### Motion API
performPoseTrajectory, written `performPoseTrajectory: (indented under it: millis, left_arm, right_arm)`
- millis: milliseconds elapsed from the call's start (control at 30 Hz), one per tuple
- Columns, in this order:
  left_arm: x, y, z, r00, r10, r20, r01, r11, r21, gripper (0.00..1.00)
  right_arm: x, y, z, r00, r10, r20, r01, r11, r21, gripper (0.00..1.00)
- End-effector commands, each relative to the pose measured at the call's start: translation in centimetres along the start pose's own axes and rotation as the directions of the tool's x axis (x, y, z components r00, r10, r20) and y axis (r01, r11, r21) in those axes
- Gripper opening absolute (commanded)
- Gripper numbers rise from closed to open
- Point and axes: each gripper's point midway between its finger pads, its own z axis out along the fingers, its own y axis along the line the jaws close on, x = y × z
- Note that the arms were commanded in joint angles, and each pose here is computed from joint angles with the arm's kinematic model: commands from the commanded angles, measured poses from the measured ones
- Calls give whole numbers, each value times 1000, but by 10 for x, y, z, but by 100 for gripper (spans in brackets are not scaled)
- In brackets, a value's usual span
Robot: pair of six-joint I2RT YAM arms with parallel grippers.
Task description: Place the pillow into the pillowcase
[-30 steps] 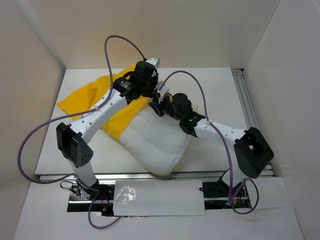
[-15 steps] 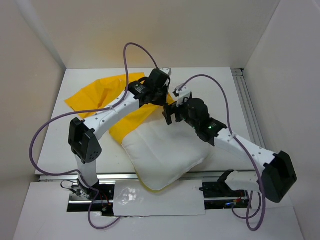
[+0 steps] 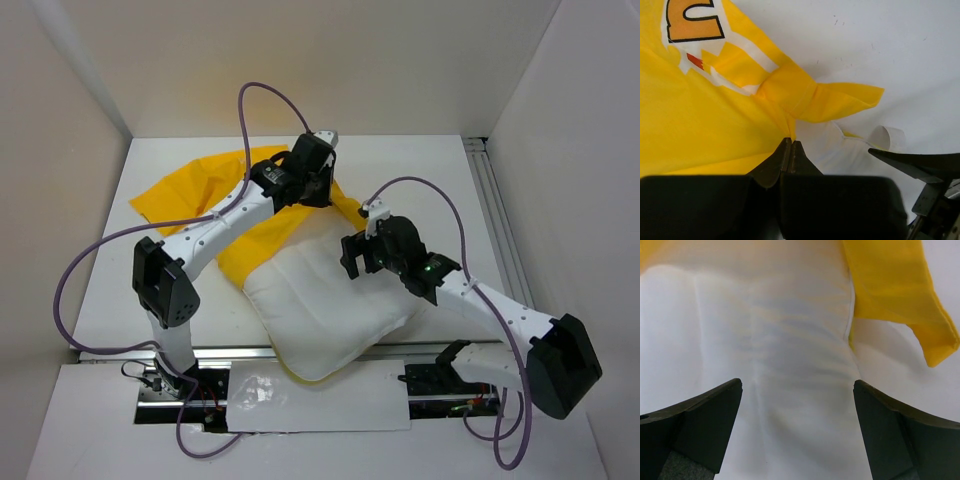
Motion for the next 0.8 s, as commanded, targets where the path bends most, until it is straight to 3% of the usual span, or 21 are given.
performPoseTrajectory:
  millis: [0,167,300,333,367,433,467,633,667,767]
  left_arm:
    - [-30,-21,-25,996,-18,92,10,996,90,0]
    - [-23,-24,-23,997,-16,77,7,993,118,0]
    - [-25,-24,-27,996,6,88,-17,993,120,0]
    - [-25,-24,-27,996,6,88,-17,993,120,0]
    - [-26,-22,-26,996,15,93,-25,993,111,0]
    - [-28,-23,-30,995,14,101,-25,993,115,0]
    - [-33,-24,-33,993,20,114,-34,992,119,0]
    - [-42,-15,-23,990,30,137,-37,998,50,0]
    - [-45,-14,-17,989,29,144,-35,999,33,0]
    - [-51,-9,-10,990,9,138,-9,1000,1,0]
  right_arm:
    - [-11,-12,9,999,23,49,-26,998,63,99]
    - [-34,-17,32,991,-38,126,32,998,53,100]
    - [-24,-29,55,997,-39,72,36,999,40,100]
    - [-24,-28,63,997,-39,71,37,999,30,96]
    - [-24,-31,67,997,-19,74,17,999,28,85]
    - [-28,-30,71,996,-12,93,13,1000,-11,49]
    - [-37,-22,71,992,-16,129,23,998,-53,0]
    - [-82,11,43,946,-105,306,155,978,-141,0]
    - [-106,16,21,908,-119,401,189,972,-140,0]
    - [-120,36,-14,858,-167,486,281,944,-171,0]
